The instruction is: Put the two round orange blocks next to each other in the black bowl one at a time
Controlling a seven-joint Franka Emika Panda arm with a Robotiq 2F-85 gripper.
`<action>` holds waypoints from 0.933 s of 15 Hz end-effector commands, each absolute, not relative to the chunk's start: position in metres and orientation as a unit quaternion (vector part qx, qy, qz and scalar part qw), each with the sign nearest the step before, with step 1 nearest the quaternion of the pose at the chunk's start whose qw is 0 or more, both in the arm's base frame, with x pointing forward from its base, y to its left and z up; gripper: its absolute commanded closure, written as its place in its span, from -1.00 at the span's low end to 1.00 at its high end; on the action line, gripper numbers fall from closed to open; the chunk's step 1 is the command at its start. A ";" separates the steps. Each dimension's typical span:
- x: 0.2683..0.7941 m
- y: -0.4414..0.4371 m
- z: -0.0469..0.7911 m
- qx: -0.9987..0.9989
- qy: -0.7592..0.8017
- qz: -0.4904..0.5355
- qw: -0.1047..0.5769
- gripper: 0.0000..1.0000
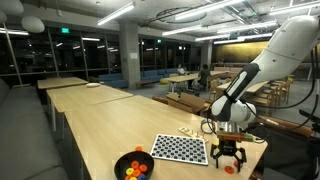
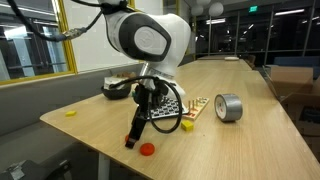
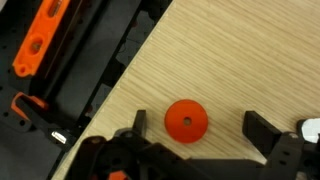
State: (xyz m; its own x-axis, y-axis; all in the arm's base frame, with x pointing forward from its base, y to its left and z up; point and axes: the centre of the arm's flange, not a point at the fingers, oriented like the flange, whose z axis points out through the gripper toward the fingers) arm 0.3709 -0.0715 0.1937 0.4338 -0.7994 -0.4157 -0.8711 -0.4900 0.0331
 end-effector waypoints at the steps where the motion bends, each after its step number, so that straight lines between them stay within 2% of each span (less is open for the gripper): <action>1: 0.380 -0.073 0.188 -0.845 0.493 0.183 0.095 -0.50; 2: 0.380 -0.073 0.189 -0.845 0.493 0.182 0.095 -0.47; 3: 0.381 -0.073 0.190 -0.846 0.493 0.179 0.095 -0.36; 4: 0.382 -0.073 0.193 -0.847 0.493 0.177 0.095 -0.17; 9: 0.377 -0.075 0.205 -0.862 0.465 0.163 0.118 0.56; 10: 0.377 -0.076 0.208 -0.866 0.457 0.159 0.123 0.52; 11: 0.377 -0.076 0.211 -0.871 0.448 0.153 0.130 0.59; 12: 0.377 -0.077 0.212 -0.876 0.438 0.149 0.136 0.51; 14: 0.380 -0.079 0.213 -0.887 0.417 0.140 0.143 0.51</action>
